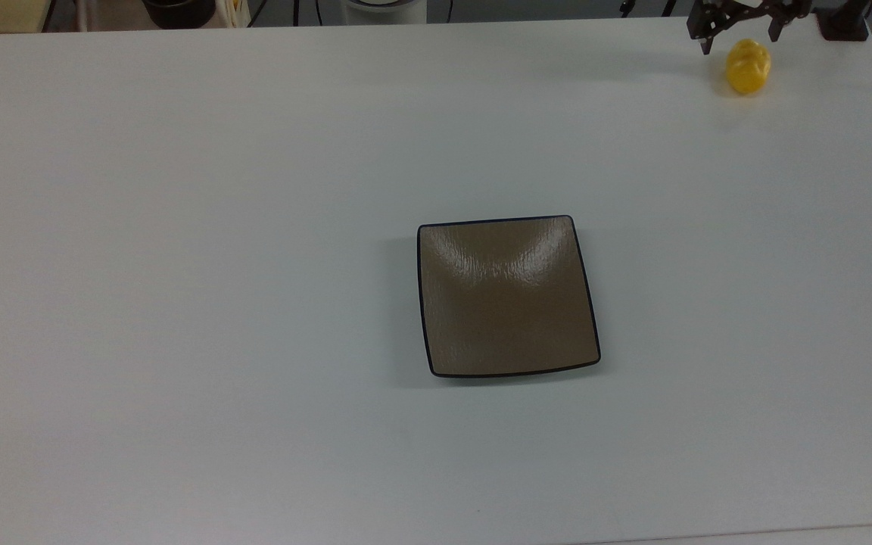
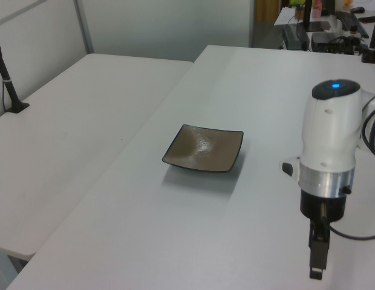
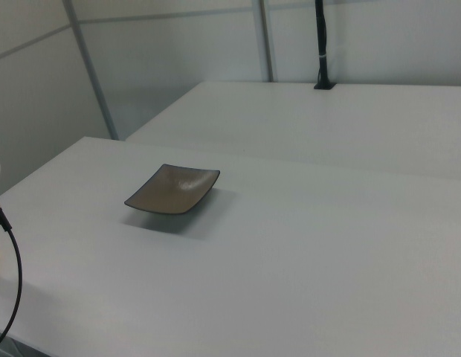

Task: Put potatoes on a ceramic plate
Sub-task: 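Lower the open gripper over the yellow potato, then close the gripper around the yellow potato and lift it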

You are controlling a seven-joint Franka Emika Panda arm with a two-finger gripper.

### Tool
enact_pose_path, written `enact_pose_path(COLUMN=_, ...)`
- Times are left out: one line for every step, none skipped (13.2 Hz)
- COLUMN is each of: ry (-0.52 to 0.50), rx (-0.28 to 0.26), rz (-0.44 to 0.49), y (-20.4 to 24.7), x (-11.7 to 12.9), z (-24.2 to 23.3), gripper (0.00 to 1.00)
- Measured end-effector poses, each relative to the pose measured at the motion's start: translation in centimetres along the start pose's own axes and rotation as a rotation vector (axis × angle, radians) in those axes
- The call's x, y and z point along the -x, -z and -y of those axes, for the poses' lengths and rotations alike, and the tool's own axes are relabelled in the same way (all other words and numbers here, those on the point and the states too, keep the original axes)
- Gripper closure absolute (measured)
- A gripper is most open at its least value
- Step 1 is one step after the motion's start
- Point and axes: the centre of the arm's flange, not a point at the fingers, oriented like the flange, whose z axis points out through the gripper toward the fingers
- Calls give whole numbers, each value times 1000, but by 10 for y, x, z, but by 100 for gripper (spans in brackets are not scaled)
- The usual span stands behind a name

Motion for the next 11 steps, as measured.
enact_pose_path(ry=7, rx=3, rz=7, y=-6, x=2, z=2, gripper=0)
enact_pose_path(ry=20, rx=5, rz=10, y=-14, x=4, z=5, gripper=0)
enact_pose_path(ry=26, rx=2, rz=12, y=-19, x=6, z=7, gripper=0)
enact_pose_path(ry=31, rx=-3, rz=13, y=-24, x=7, z=9, gripper=0)
enact_pose_path(ry=40, rx=-3, rz=15, y=-29, x=8, z=12, gripper=0)
enact_pose_path(ry=57, rx=5, rz=18, y=-39, x=12, z=15, gripper=0)
enact_pose_path(ry=64, rx=13, rz=17, y=-44, x=15, z=18, gripper=0)
enact_pose_path(ry=66, rx=27, rz=9, y=-49, x=18, z=20, gripper=0)
enact_pose_path(ry=66, rx=42, rz=-1, y=-54, x=22, z=23, gripper=0)
enact_pose_path(ry=66, rx=58, rz=-9, y=-60, x=26, z=25, gripper=0)
enact_pose_path(ry=71, rx=65, rz=-10, y=-64, x=27, z=26, gripper=0)
